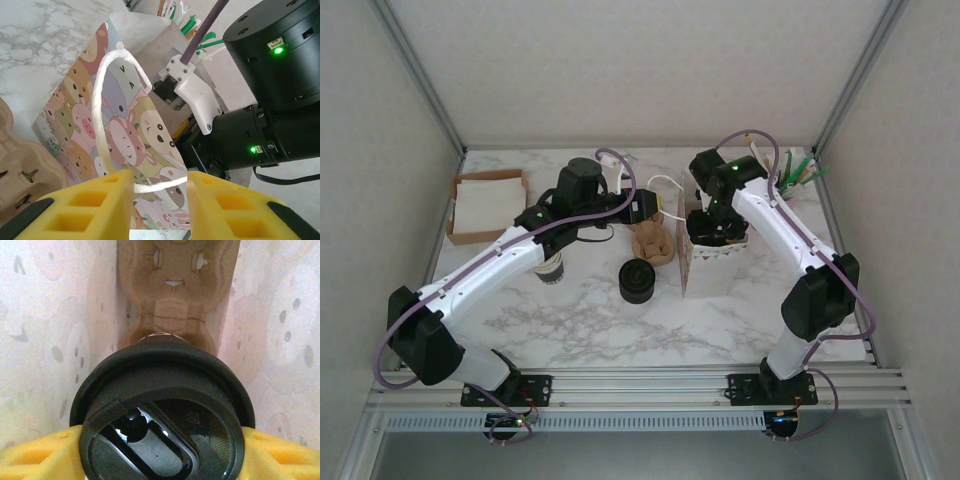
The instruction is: Pack the takeout coffee
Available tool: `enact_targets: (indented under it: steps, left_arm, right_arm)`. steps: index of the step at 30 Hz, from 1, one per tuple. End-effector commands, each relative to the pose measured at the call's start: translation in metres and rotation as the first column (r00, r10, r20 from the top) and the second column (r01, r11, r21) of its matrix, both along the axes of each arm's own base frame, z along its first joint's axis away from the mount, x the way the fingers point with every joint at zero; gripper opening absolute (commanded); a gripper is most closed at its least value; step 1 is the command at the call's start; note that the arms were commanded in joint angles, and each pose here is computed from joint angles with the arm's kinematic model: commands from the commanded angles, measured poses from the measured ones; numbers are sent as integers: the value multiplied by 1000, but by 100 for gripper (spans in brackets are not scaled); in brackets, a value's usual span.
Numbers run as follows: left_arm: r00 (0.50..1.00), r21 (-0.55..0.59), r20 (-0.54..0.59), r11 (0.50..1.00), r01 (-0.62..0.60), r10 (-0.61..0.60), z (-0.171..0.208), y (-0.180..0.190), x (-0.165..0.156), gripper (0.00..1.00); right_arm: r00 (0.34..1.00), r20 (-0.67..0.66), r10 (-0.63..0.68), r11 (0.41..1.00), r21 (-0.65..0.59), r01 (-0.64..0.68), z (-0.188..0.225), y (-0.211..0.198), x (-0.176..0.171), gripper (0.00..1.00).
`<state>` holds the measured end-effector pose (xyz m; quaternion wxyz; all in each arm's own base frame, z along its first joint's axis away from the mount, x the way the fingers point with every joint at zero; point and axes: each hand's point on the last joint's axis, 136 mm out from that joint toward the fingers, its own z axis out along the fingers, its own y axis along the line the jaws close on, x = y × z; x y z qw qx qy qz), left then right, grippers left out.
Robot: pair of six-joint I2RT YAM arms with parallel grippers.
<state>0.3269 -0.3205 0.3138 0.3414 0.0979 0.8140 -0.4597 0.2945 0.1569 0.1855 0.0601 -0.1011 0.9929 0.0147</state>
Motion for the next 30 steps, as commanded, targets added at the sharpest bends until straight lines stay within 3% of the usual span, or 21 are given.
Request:
enact_targets:
  steps: [1, 30]
  left_arm:
    - [999, -22, 34, 1000, 8, -7, 18, 2, -2, 34]
    - [1000, -19, 31, 1000, 0, 0, 18, 3, -2, 33]
  right_arm:
    - [1000, -3, -4, 1000, 14, 4, -6, 1, 3, 69]
    - [1000, 6, -6, 1000, 12, 5, -19, 1, 5, 68]
